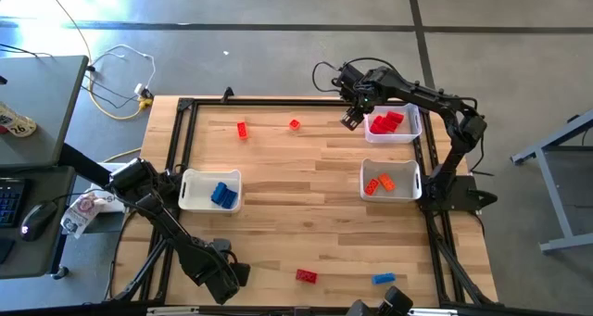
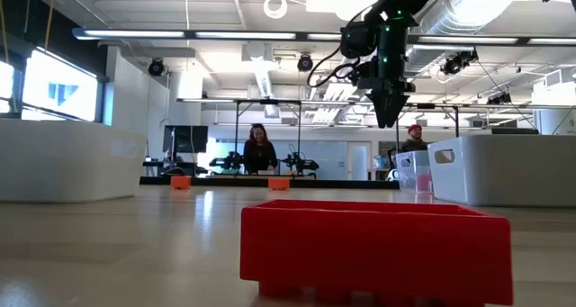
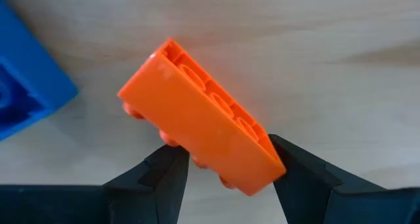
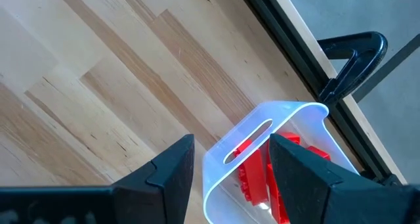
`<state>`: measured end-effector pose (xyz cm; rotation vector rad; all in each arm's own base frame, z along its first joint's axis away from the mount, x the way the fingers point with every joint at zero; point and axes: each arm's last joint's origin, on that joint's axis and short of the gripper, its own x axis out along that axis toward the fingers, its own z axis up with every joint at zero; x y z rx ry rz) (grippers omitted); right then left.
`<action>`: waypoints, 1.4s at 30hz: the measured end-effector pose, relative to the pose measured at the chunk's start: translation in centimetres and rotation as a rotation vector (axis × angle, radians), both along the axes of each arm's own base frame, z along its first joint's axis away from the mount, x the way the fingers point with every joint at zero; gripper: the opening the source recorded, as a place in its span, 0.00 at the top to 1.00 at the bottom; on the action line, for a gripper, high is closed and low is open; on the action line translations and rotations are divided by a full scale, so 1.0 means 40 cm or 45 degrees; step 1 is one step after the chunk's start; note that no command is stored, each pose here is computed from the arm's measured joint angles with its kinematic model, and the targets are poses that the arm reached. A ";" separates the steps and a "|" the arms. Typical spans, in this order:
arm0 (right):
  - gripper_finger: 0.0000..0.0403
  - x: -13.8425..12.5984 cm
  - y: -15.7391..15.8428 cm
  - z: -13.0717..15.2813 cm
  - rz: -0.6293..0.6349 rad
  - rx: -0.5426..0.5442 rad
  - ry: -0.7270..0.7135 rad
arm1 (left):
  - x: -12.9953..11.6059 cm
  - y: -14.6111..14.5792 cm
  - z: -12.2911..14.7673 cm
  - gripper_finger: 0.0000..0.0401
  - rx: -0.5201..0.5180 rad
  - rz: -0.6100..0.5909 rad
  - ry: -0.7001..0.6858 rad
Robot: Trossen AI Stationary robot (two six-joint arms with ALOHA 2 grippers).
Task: Sort & place blocks by color
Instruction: Put the orange game piece into the gray bin
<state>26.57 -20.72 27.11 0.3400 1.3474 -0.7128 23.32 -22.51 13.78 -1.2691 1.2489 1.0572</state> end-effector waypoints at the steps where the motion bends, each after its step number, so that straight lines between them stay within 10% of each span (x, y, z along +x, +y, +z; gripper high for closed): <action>1: 0.54 0.000 0.000 0.000 0.000 0.001 0.001 | -0.001 0.001 0.000 0.53 0.004 0.000 0.005; 27: 0.54 0.009 -0.006 0.002 0.009 -0.036 -0.040 | 0.026 -0.001 0.023 0.53 0.023 0.175 -0.079; 42: 0.54 0.009 -0.005 0.002 0.031 -0.038 -0.035 | 0.050 0.003 0.160 0.53 0.168 -0.385 0.056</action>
